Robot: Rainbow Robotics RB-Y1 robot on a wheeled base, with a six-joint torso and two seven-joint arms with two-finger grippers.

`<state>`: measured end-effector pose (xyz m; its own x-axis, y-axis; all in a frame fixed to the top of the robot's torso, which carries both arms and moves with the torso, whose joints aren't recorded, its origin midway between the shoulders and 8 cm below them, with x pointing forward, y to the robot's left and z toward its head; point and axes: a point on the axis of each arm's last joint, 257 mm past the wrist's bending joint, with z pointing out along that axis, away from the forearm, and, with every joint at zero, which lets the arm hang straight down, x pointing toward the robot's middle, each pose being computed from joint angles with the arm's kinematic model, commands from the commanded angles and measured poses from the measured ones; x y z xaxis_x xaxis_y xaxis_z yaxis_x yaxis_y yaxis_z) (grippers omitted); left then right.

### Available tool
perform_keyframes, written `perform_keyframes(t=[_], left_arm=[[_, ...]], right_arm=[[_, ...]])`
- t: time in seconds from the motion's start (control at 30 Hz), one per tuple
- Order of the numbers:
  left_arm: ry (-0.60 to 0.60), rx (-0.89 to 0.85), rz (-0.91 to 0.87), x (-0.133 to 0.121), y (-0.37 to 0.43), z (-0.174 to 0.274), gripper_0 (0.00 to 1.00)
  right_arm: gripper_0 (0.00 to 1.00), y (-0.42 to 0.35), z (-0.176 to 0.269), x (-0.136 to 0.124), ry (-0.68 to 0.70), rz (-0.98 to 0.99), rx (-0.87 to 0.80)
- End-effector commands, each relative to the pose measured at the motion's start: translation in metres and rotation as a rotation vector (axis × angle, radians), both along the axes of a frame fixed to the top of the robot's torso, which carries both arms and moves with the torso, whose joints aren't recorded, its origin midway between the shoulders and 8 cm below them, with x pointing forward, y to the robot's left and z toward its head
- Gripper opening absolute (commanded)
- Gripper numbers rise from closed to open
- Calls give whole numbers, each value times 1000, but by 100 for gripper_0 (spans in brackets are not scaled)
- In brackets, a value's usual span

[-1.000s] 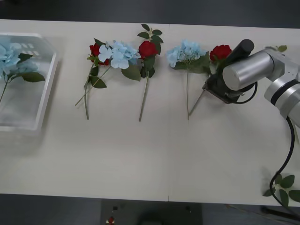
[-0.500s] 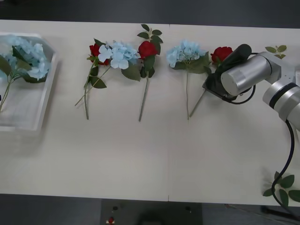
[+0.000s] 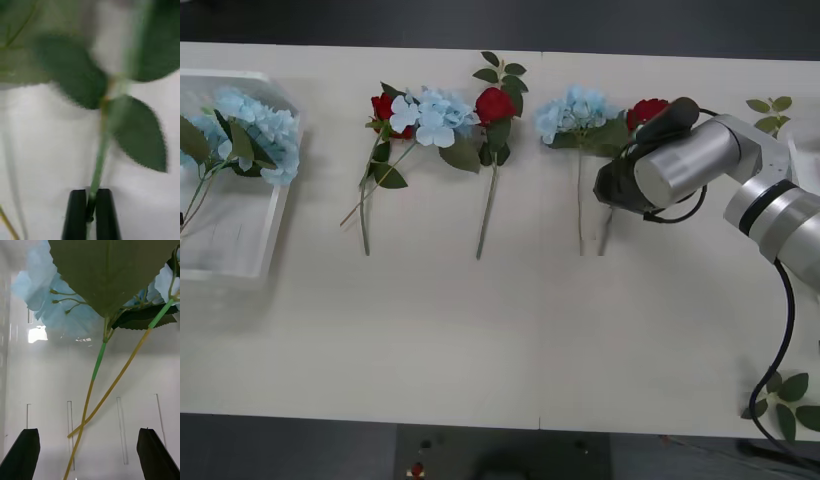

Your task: Put the red flowers into the right box and the blue flowers into the left box

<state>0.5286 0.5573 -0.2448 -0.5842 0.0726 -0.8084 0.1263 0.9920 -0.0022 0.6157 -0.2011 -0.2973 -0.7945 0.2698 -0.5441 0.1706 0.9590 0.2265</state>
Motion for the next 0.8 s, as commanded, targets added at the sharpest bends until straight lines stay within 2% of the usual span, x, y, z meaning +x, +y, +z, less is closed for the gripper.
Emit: perform_keyframes(t=[0.03,0.13,0.27,0.43,0.6,0.7,0.8], left_arm=[[-8,-63,-41,1,-11,32,75],[-14,-137,-167,0,-51,61,75],[-69,-227,-360,-7,-106,125,75],[-136,-262,-553,-24,-151,189,74],[-140,-256,-665,-29,-189,213,75],[-90,-299,-667,-23,-213,216,75],[-37,-285,-654,-12,-234,216,75]], right_arm=[[0,-14,24,11,-47,80,-69],[0,-14,34,14,-65,87,-64],[0,-28,70,14,-67,60,-19],[0,-59,156,0,-68,35,39],[0,-103,239,-31,-59,11,93],[0,-138,266,-57,-30,61,30],[0,-180,275,-79,21,91,-67]])
